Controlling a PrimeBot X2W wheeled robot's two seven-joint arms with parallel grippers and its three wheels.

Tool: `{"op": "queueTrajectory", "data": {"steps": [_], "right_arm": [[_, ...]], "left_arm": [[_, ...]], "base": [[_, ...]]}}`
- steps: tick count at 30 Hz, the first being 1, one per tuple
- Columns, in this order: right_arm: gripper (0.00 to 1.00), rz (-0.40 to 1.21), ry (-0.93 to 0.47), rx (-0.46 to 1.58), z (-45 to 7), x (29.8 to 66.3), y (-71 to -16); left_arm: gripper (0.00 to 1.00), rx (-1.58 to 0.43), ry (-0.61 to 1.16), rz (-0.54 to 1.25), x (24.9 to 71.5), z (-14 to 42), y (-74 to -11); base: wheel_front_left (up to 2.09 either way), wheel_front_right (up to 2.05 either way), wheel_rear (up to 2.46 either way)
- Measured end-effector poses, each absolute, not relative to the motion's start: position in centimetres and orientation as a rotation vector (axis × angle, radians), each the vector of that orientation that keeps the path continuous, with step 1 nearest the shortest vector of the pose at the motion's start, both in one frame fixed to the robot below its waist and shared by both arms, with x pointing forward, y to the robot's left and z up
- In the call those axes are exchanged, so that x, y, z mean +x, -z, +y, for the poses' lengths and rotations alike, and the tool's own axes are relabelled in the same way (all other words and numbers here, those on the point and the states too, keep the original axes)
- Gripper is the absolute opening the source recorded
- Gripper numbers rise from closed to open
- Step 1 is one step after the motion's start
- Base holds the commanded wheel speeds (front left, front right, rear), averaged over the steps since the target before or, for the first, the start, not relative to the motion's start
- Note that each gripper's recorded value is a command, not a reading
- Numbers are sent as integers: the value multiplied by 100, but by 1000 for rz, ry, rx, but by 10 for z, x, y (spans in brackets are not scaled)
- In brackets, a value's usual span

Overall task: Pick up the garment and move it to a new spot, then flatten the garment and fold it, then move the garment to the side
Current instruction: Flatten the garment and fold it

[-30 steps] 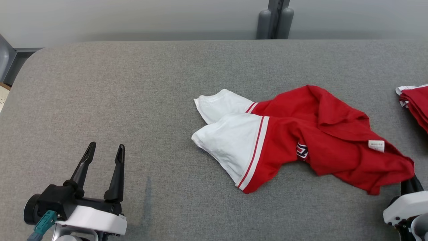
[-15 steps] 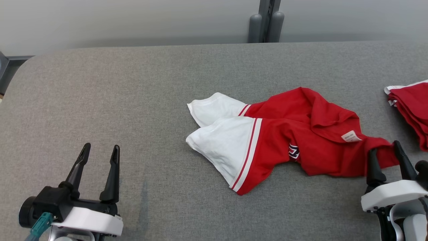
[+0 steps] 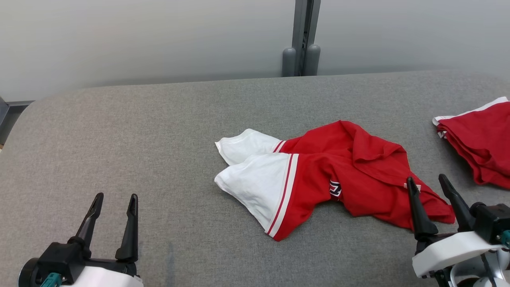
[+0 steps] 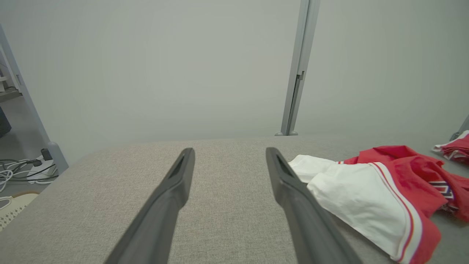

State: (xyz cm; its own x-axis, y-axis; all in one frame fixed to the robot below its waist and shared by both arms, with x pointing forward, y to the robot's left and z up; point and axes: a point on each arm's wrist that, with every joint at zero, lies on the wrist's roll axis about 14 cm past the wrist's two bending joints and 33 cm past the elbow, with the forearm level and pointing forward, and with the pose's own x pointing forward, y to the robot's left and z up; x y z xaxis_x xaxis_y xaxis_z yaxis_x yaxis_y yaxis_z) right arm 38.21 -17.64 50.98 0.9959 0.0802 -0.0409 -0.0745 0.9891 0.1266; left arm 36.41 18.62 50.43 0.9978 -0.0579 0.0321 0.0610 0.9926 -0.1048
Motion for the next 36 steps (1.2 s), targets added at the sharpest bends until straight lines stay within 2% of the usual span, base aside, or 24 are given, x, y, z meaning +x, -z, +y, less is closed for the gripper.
{"op": "queueTrajectory", "data": {"steps": [15,22,28,36], "right_arm": [[100,60,-70,153,-179,374,-509],[100,70,-76,157,-177,382,-505],[100,73,-63,162,-180,387,-501],[100,93,11,175,-203,385,-487]], "left_arm": [[100,-105,80,5,359,180,-501],[100,-148,257,57,387,133,-506],[100,-165,463,203,411,76,-485],[100,-130,533,441,428,57,-424]], "base": [[0,0,0],[0,0,0],[0,0,0],[0,0,0]]}}
